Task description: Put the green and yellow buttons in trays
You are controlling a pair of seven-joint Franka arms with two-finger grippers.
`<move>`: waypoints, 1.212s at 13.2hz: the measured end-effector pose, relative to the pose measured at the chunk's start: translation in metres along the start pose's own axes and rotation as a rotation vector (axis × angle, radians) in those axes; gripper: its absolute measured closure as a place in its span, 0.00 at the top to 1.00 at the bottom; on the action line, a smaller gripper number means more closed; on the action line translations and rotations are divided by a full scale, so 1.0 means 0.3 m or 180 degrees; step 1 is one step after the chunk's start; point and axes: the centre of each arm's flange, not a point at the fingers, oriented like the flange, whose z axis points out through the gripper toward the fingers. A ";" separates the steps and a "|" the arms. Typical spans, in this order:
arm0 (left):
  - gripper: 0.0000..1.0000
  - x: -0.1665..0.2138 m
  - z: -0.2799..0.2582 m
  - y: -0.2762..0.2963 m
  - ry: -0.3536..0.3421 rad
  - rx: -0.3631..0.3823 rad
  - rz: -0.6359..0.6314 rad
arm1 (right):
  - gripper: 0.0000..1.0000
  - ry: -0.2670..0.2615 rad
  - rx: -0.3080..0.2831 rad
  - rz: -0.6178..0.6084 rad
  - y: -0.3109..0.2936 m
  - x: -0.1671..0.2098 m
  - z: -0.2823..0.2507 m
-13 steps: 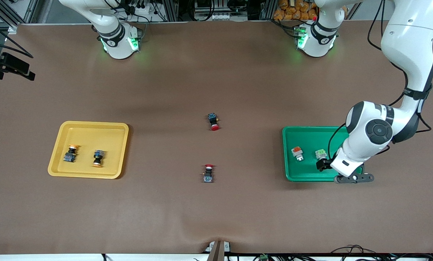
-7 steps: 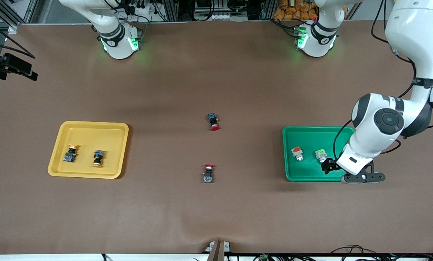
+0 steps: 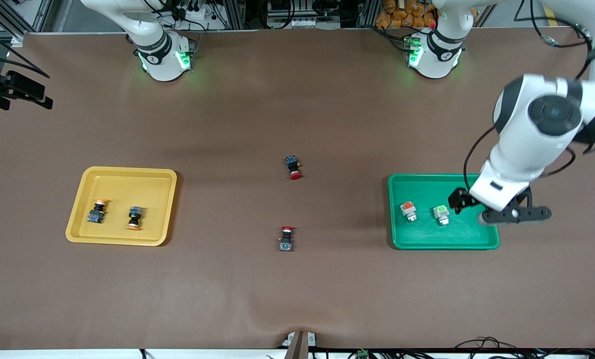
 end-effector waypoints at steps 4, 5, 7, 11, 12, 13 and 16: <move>1.00 -0.084 -0.266 -0.031 -0.0005 -0.0073 -0.0124 | 1.00 -0.0001 -0.0017 -0.0037 0.002 0.003 0.002; 1.00 -0.098 -0.315 -0.068 0.0004 -0.0045 -0.0086 | 1.00 -0.0001 -0.0019 -0.0040 0.000 0.004 0.003; 1.00 -0.134 -0.392 -0.141 -0.0071 0.0007 -0.0026 | 1.00 0.0001 -0.0028 -0.0045 -0.002 0.006 0.004; 1.00 -0.218 -0.527 -0.197 -0.0165 -0.0042 -0.0038 | 1.00 0.0059 -0.0103 -0.0035 0.005 0.015 -0.001; 1.00 -0.230 -0.552 -0.221 -0.0174 -0.0087 -0.0003 | 1.00 0.0065 -0.0109 -0.0036 0.005 0.016 -0.001; 1.00 -0.232 -0.567 -0.255 -0.0158 -0.0111 0.0049 | 1.00 0.0067 -0.0114 -0.0036 0.005 0.016 -0.002; 1.00 -0.210 -0.543 -0.330 -0.0186 -0.0135 0.0301 | 1.00 0.0066 -0.0121 -0.0038 0.004 0.017 -0.001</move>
